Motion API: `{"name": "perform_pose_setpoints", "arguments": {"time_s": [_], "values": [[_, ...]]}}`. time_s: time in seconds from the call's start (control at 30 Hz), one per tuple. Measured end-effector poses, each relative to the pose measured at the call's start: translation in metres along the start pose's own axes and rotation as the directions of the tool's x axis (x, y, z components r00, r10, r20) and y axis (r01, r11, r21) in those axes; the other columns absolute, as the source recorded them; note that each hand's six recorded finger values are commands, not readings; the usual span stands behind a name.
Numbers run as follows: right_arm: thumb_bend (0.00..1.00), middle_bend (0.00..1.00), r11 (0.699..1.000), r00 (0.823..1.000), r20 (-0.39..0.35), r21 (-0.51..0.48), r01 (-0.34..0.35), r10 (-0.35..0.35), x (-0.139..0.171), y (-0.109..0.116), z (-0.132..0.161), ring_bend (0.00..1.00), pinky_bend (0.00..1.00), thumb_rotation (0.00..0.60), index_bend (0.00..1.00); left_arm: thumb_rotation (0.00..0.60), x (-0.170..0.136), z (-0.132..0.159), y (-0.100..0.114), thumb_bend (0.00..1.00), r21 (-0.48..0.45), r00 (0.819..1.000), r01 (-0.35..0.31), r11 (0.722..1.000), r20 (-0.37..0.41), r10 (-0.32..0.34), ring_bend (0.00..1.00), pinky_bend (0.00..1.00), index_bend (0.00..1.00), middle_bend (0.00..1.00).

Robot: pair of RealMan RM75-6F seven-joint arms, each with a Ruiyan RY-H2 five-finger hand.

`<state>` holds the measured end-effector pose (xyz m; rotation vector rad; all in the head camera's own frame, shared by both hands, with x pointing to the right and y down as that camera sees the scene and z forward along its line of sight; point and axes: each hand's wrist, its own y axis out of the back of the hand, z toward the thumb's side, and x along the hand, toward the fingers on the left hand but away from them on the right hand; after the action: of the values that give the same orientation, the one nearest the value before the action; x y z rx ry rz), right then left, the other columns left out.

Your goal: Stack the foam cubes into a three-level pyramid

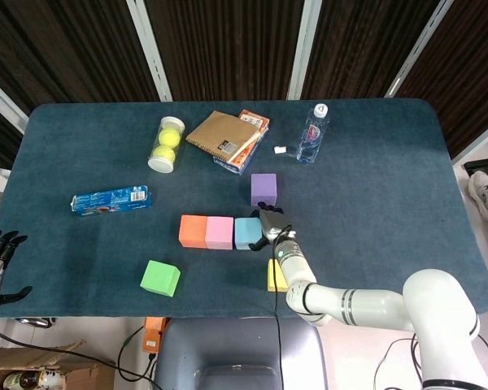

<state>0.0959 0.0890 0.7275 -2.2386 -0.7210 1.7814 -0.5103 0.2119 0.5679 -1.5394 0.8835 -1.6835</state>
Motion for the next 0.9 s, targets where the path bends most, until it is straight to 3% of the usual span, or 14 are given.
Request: {"name": "perform_pose_setpoints", "arguments": {"time_s": [0.9], "values": [[0.20,0.03,0.999,1.000,-0.025,-0.043,-0.016,0.015,-0.0014,-0.0054,0.0026,0.00,0.00,0.600,0.48,0.600,0.0005,-0.0008,-0.0017,0.01,-0.001,1.000,0.009,1.000,-0.005,-0.009,0.03,0.05,0.19,0.11]]}}
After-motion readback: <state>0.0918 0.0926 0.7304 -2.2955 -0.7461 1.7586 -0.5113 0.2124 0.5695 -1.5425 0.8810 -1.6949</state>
